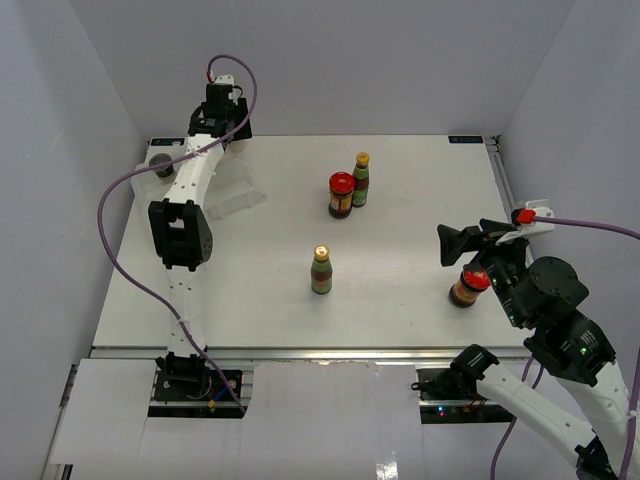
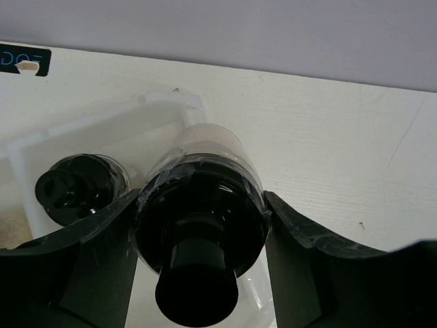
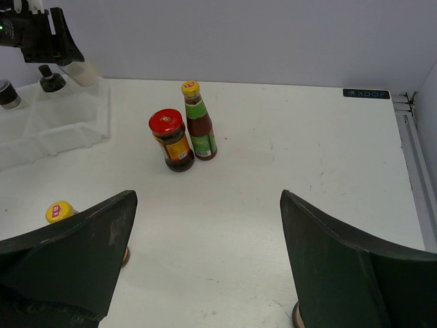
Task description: Organize the condiment bottles
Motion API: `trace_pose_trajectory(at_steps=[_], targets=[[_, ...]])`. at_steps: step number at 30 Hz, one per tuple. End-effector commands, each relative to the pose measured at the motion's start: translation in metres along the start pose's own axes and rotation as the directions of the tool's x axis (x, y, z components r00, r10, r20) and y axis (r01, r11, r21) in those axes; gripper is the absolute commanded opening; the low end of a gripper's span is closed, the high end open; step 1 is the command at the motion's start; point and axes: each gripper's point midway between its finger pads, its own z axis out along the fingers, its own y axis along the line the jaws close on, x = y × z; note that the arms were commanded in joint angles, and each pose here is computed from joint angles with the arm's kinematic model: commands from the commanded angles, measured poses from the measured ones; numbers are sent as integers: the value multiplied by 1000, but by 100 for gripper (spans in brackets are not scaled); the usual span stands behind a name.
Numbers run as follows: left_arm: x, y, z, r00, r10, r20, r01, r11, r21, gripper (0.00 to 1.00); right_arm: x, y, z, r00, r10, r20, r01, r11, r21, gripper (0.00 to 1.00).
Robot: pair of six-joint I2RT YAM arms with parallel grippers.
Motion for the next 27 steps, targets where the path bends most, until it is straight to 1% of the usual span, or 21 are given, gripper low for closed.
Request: trace_pose_trajectory(at_steps=[1,14,22,27], targets=[[-46,-5,-12,988,-40,148,35,999,39,0,-11,2,7,999,-5,41,5,1000,8,92],[-31,26,14,991,-56,121,55,998,10,0,-5,2,14,1000,-16,27,15,1000,21,92],[-18,33,28,994,-41,98,39,999,17,0,-1,2,19,999,-25,27,24,999,29,92],[-7,36,37,996,-34,79,35,999,-5,0,4,2,24,999,-42,16,41,998,36,91]])
